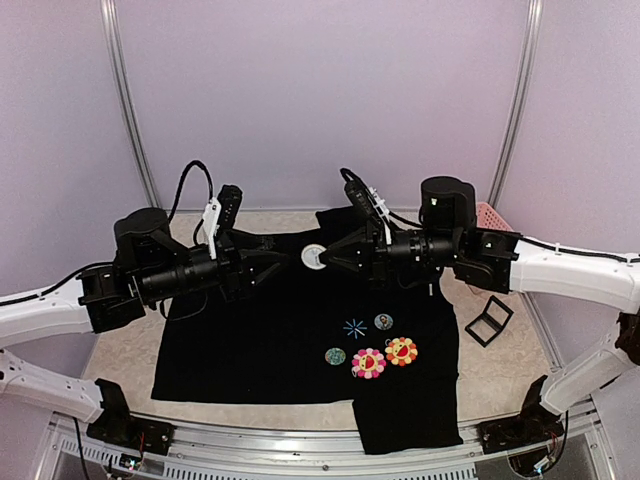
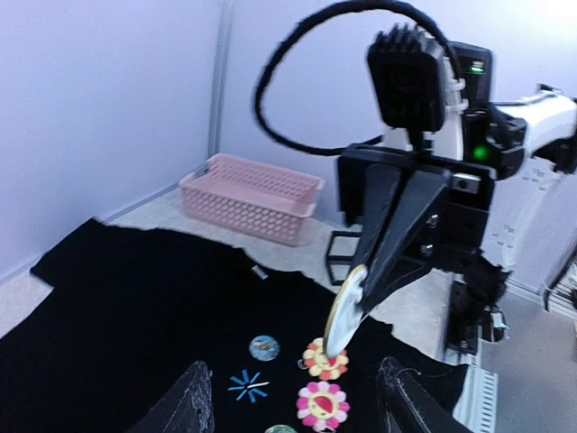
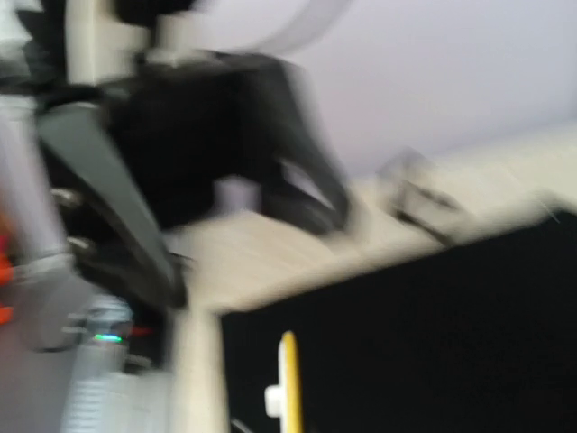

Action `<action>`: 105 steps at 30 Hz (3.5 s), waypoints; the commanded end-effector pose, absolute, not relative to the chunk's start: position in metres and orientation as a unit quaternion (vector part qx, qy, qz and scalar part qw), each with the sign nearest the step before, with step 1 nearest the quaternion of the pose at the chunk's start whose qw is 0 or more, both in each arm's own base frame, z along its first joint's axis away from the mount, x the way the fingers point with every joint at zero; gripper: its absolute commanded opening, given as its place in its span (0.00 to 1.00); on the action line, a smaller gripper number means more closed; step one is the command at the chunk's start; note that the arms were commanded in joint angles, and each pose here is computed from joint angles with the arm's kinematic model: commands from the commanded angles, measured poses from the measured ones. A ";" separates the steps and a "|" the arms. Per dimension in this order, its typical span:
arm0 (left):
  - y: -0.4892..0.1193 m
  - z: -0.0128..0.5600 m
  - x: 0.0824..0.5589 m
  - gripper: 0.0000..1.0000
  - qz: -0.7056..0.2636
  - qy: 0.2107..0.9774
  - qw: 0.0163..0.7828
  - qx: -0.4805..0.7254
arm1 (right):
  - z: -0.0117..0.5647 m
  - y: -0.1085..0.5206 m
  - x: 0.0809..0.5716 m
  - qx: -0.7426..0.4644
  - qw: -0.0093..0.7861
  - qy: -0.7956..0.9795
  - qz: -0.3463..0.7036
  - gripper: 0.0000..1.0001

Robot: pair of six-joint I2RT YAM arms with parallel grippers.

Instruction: Pin the brooch onto the clothing

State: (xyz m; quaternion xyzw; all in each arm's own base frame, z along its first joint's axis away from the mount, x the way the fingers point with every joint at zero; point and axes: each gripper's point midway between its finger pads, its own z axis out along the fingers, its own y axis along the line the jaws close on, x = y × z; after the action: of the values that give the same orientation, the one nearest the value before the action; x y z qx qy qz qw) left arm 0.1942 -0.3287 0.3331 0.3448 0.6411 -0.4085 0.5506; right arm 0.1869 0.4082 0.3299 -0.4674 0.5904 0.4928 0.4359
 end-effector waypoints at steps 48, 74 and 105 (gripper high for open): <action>-0.392 0.042 0.246 0.42 -0.215 0.801 0.310 0.465 | 0.095 0.347 0.318 -0.384 0.409 0.766 0.314 0.00; -0.419 0.027 0.248 0.00 -0.255 0.774 0.298 0.498 | 0.079 0.327 0.298 -0.443 0.448 0.718 0.296 0.00; -0.418 0.089 0.256 0.00 -0.356 0.742 0.335 0.458 | 0.062 0.366 0.253 -0.603 0.560 0.553 0.132 0.00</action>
State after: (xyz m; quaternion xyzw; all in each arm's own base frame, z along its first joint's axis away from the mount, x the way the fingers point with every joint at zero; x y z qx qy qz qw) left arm 0.2532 -0.4150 0.0677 0.4619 0.7597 -0.3334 0.3135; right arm 0.2585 0.3598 0.0666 -0.5857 0.5645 0.1440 0.5635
